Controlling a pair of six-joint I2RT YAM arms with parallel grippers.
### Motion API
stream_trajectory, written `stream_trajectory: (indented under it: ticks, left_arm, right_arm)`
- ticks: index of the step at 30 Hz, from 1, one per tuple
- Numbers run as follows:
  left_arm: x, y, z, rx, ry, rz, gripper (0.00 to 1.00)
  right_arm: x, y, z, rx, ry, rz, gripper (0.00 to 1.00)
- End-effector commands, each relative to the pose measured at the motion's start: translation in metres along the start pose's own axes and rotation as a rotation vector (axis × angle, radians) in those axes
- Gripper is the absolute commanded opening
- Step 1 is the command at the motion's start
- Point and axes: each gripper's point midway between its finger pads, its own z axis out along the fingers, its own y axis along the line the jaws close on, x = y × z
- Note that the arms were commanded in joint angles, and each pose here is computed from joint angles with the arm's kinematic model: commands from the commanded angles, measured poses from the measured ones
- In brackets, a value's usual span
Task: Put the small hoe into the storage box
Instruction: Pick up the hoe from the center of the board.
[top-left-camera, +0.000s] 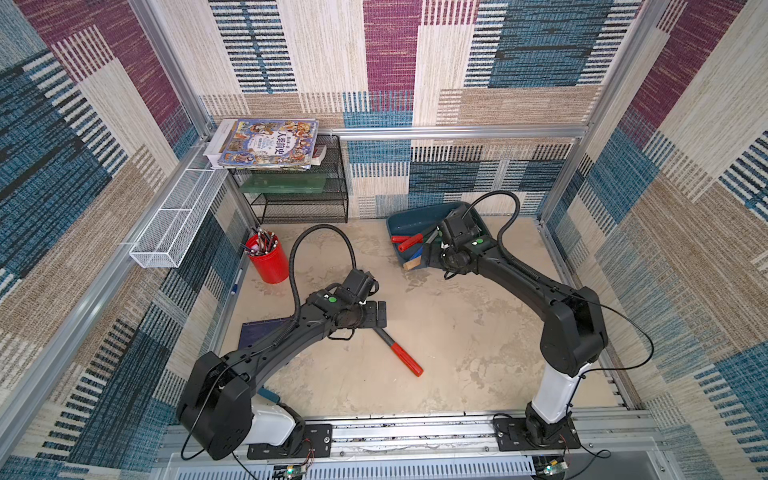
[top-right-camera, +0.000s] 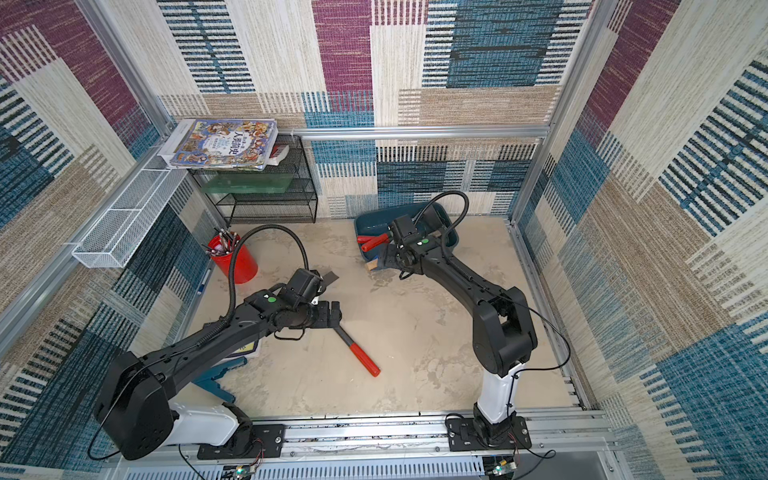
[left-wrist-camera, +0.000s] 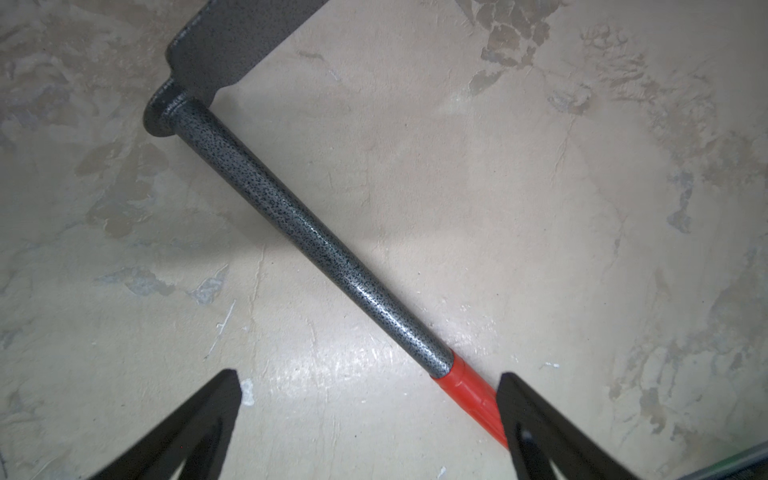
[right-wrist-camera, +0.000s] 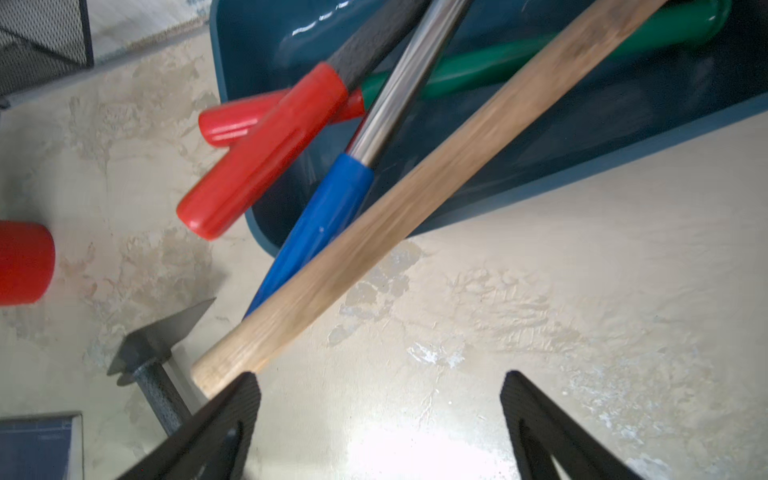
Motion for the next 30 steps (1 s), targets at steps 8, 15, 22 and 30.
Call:
stream_trajectory:
  ticks: [8, 15, 22, 30]
  left_arm:
    - [0.009, 0.020, -0.003, -0.037, 0.031, -0.088, 1.00]
    - [0.011, 0.024, 0.002, -0.030, 0.046, -0.127, 1.00]
    - [0.012, 0.034, 0.009, -0.028, 0.061, -0.218, 1.00]
    - [0.010, 0.039, 0.021, -0.058, 0.104, -0.308, 1.00]
  right_arm:
    - [0.048, 0.021, 0.001, 0.021, 0.027, -0.196, 0.92]
    - [0.077, 0.042, -0.008, -0.067, 0.051, -0.257, 0.92]
    - [0.093, 0.051, -0.013, -0.072, 0.054, -0.315, 0.92]
    - [0.111, 0.053, -0.013, -0.086, 0.087, -0.358, 0.90]
